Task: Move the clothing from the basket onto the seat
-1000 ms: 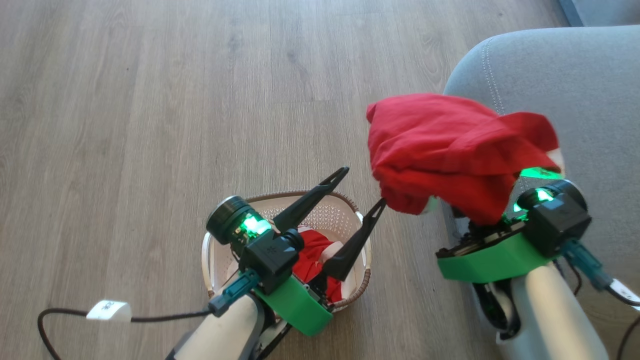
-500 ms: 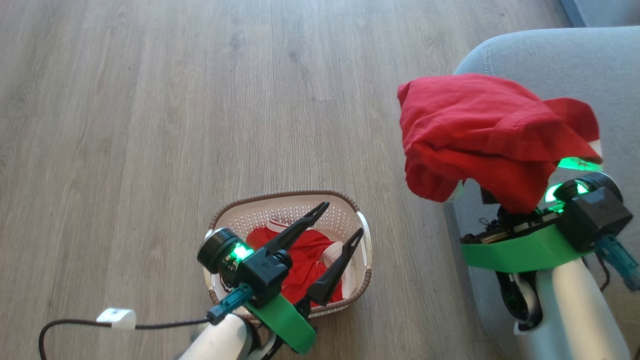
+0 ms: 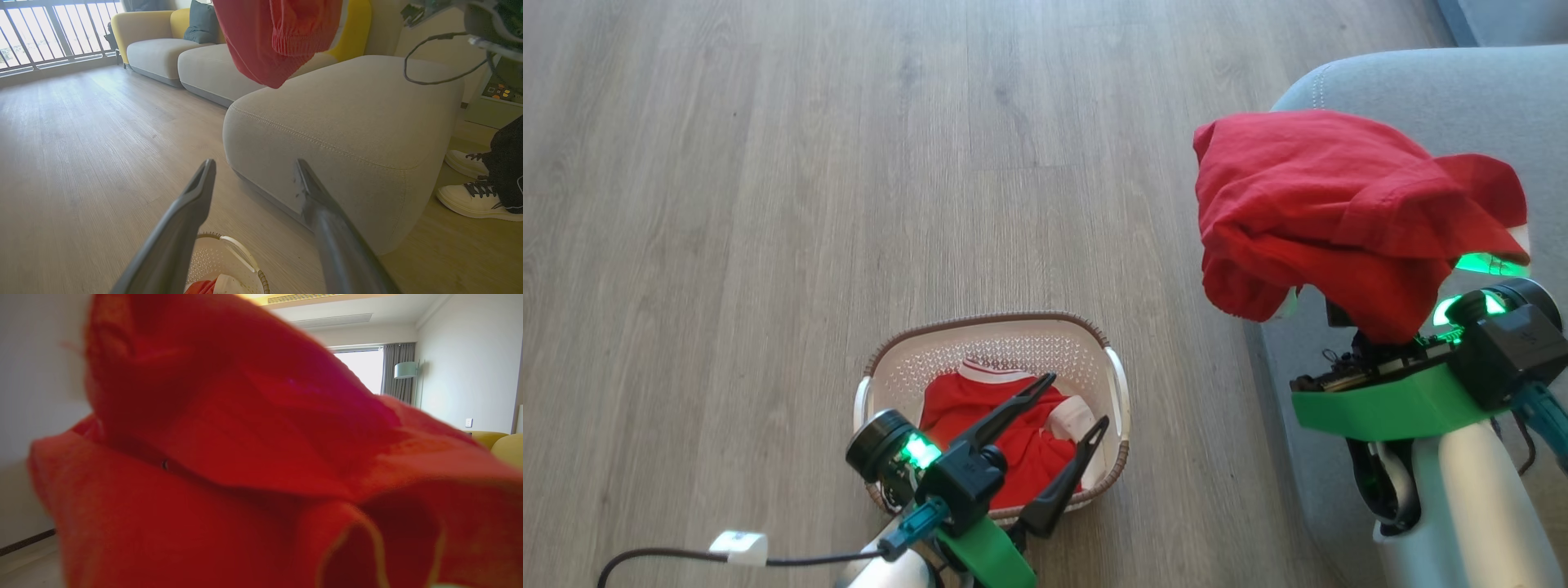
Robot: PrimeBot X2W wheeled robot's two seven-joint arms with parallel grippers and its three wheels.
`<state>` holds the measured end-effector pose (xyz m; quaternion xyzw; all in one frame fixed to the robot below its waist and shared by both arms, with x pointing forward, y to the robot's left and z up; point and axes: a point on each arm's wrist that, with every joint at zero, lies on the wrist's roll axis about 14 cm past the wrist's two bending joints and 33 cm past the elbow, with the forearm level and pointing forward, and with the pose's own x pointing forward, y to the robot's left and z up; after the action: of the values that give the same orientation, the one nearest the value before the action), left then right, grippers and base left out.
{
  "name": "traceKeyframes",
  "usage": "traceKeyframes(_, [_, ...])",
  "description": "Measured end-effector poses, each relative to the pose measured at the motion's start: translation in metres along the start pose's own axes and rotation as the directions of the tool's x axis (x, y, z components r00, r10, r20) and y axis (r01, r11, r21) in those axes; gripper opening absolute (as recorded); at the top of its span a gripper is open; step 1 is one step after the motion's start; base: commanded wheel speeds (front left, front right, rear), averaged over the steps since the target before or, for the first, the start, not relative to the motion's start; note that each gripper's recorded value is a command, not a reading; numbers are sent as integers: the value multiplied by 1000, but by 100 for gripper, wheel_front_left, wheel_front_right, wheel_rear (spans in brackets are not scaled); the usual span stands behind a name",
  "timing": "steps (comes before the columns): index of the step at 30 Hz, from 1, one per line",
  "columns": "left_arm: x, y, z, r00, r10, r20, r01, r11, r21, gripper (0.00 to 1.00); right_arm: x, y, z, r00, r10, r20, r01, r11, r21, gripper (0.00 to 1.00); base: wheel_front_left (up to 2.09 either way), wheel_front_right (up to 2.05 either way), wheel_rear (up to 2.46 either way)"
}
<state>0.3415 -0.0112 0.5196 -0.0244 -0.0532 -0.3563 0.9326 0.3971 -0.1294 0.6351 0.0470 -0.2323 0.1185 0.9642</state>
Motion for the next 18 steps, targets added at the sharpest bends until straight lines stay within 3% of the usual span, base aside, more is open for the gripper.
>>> traceKeyframes(8, [-5,-19,-16,996,-72,-54,73,997,16,100,-2,-5,5,1000,-16,10,16,1000,-11,0,0,0,0])
traceKeyframes(18, [-13,-24,-28,994,-68,-91,67,998,-7,100,-4,-8,10,1000,-23,19,23,1000,-17,0,0,0,0])
